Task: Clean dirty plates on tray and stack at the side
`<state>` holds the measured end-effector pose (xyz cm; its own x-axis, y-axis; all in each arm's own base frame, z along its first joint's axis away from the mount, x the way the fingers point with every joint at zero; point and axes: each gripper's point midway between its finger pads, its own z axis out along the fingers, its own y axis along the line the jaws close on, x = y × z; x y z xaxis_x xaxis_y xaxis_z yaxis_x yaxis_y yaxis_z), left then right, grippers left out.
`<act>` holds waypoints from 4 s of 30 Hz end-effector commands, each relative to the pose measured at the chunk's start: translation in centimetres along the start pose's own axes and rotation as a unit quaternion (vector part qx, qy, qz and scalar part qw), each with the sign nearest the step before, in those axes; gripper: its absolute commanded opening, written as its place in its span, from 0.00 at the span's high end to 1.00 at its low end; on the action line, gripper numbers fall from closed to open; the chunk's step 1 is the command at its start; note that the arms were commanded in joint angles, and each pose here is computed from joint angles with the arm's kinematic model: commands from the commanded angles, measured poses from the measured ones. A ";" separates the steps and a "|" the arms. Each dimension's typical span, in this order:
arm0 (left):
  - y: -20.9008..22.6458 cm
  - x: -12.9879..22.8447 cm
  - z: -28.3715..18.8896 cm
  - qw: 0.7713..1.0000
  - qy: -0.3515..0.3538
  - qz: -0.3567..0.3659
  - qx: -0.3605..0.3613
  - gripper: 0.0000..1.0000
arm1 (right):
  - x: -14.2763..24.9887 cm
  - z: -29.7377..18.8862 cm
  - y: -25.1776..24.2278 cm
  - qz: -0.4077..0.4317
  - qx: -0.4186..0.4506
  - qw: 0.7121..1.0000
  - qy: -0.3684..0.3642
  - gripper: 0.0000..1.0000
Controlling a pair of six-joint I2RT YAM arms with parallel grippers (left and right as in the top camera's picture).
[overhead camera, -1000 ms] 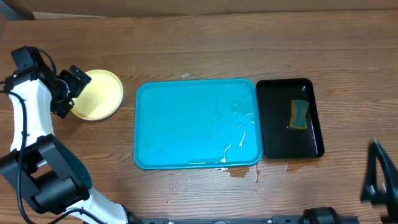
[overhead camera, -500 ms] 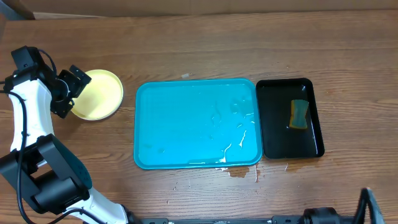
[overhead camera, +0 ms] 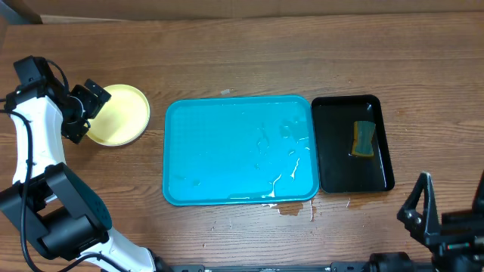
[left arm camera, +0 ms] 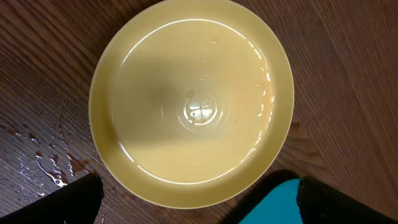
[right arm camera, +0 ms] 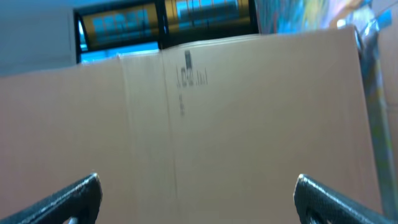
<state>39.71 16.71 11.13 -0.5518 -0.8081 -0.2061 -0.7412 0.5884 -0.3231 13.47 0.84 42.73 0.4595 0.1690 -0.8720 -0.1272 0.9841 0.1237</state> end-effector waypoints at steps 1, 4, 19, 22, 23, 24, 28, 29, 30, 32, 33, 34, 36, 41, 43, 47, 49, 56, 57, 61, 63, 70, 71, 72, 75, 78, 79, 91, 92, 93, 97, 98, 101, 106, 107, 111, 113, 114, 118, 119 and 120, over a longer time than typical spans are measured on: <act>0.0 0.6 0.7 1.000 0.012 0.012 0.000 0.00 | 1.3 0.4 0.0 0.000 -0.007 1.000 -0.013 0.00; 0.0 0.5 0.7 1.000 0.012 0.012 0.000 0.00 | 2.1 0.8 -0.1 0.000 -0.009 1.000 -0.026 0.00; 0.0 0.6 0.7 1.000 0.012 0.012 0.000 0.00 | 11.3 1.6 -1.3 0.002 -0.010 1.000 0.005 0.00; 0.0 0.6 0.7 1.000 0.012 0.012 0.000 0.00 | 13.5 1.4 -1.6 0.003 -0.007 1.000 0.022 0.00; 0.0 0.6 0.7 1.000 0.012 0.012 0.000 0.00 | 14.0 1.4 -1.7 0.003 -0.007 1.000 0.023 0.00; 0.0 0.6 0.7 1.000 0.012 0.012 0.000 0.00 | 14.3 1.3 -1.8 0.003 -0.007 1.000 0.023 0.00; 0.0 0.6 0.7 1.000 0.012 0.012 0.000 0.00 | 15.8 1.1 -2.0 0.003 -0.006 1.000 0.030 0.00; 0.0 0.6 0.7 1.000 0.012 0.012 0.000 0.00 | 16.2 1.0 -2.0 0.003 -0.006 0.999 0.032 0.00; 0.0 0.6 0.7 1.000 0.012 0.012 0.000 0.00 | 16.7 0.9 -2.1 0.003 -0.006 0.999 0.036 0.00; 0.0 0.6 0.7 1.000 0.012 0.012 0.000 0.00 | 17.8 0.8 -2.3 0.003 -0.004 0.999 0.047 0.00; 0.0 0.6 0.7 1.000 0.012 0.012 0.000 0.00 | 18.3 0.7 -2.3 0.003 -0.003 0.999 0.053 0.00; 0.0 0.6 0.7 1.000 0.012 0.012 0.000 0.00 | 18.7 0.6 -2.4 0.004 -0.002 0.998 0.064 0.00; 0.0 0.6 0.7 1.000 0.012 0.012 0.000 0.00 | 19.3 0.6 -2.5 0.004 0.001 0.997 0.075 0.00; 0.0 0.6 0.7 1.000 0.012 0.012 0.000 0.00 | 22.1 0.0 -2.9 0.005 0.009 0.991 0.132 0.00; 0.0 0.6 0.7 1.000 0.012 0.012 0.000 0.00 | 23.6 -0.5 -3.1 0.006 0.014 0.986 0.165 0.00; 0.0 0.6 0.7 1.000 0.012 0.012 0.000 0.00 | 26.1 -1.5 -3.5 0.007 0.022 0.976 0.218 0.00; 0.0 0.6 0.7 1.000 0.012 0.012 0.000 0.00 | 27.1 -2.0 -3.5 0.008 0.023 0.970 0.240 0.00; 0.0 0.6 0.7 1.000 0.012 0.012 0.000 0.00 | 27.8 -2.4 -3.6 -0.027 0.015 0.966 0.256 0.00; 0.0 0.5 0.7 1.000 0.012 0.012 0.000 0.00 | 27.8 -2.4 -3.6 -0.034 0.013 0.966 0.256 0.00; 0.0 0.6 0.7 1.000 0.012 0.012 0.000 0.00 | 27.7 -2.4 -3.6 -0.032 0.014 0.966 0.256 0.00; 0.0 0.6 0.7 1.000 0.012 0.012 0.000 0.00 | 27.7 -2.4 -3.6 -0.033 0.014 0.966 0.256 0.00; 0.0 0.6 0.7 1.000 0.012 0.012 0.000 0.00 | 27.7 -2.4 -3.6 -0.033 0.014 0.966 0.256 0.00; 0.0 0.6 0.7 1.000 0.012 0.012 0.000 0.00 | 27.8 -2.4 -3.6 -0.033 0.014 0.966 0.256 0.00; 0.0 0.6 0.7 1.000 0.012 0.012 0.000 0.00 | 27.7 -2.4 -3.6 -0.033 0.014 0.966 0.256 0.00; 0.0 0.6 0.7 1.000 0.012 0.012 0.000 0.00 | 27.7 -2.4 -3.6 -0.033 0.014 0.966 0.256 0.00; 0.0 0.6 0.7 1.000 0.012 0.012 0.000 0.00 | 27.7 -2.4 -3.6 -0.033 0.014 0.966 0.256 0.00; 0.0 0.6 0.7 1.000 0.012 0.012 0.000 0.00 | 27.7 -2.4 -3.6 -0.033 0.014 0.966 0.256 0.00; 0.0 0.6 0.7 1.000 0.012 0.012 0.000 0.00 | 27.7 -2.4 -3.6 -0.033 0.014 0.966 0.256 0.00; 0.0 0.6 0.7 1.000 0.012 0.012 0.000 0.00 | 27.7 -2.4 -3.6 -0.033 0.014 0.966 0.256 0.00; 0.0 0.6 0.7 1.000 0.012 0.012 0.000 0.00 | 27.7 -2.4 -3.6 -0.033 0.014 0.966 0.256 0.00; 0.0 0.6 0.7 1.000 0.012 0.012 0.000 0.00 | 27.7 -2.4 -3.6 -0.033 0.014 0.966 0.256 0.00; 0.0 0.6 0.7 1.000 0.012 0.012 0.000 0.00 | 27.8 -2.4 -3.6 -0.033 0.014 0.966 0.256 0.00; 0.0 0.6 0.7 1.000 0.012 0.012 0.000 0.00 | 27.7 -2.4 -3.6 -0.033 0.014 0.966 0.256 0.00; 0.0 0.6 0.7 1.000 0.012 0.012 0.000 0.00 | 27.7 -2.4 -3.6 -0.033 0.014 0.966 0.256 0.00; 0.0 0.6 0.7 1.000 0.012 0.012 0.000 0.00 | 27.7 -2.4 -3.6 -0.033 0.014 0.966 0.256 0.00; 0.0 0.6 0.8 1.000 0.013 0.012 0.000 0.00 | 27.7 -2.4 -3.6 -0.033 0.014 0.966 0.256 0.00; 0.0 0.6 0.8 1.000 0.013 0.012 -0.001 0.00 | 27.7 -2.4 -3.6 -0.033 0.014 0.966 0.256 0.00; 0.0 0.6 0.8 1.000 0.013 0.012 -0.001 0.00 | 27.7 -2.4 -3.6 -0.033 0.014 0.966 0.256 0.00; 0.2 0.4 0.8 1.000 0.012 0.009 -0.002 0.00 | 27.7 -2.4 -3.6 -0.033 0.014 0.966 0.256 0.00; 0.3 0.4 0.8 1.000 0.012 0.009 -0.002 0.00 | 27.7 -2.4 -3.6 -0.033 0.014 0.966 0.256 0.00; 0.3 0.4 0.8 1.000 0.012 0.009 -0.002 0.00 | 27.7 -2.4 -3.6 -0.033 0.014 0.966 0.256 0.00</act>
<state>39.70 16.71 11.13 -0.5518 -0.8082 -0.2059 -0.7414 0.5884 -0.3226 24.57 1.97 17.08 -0.0361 0.0679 -0.9970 -0.0893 0.9935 0.0709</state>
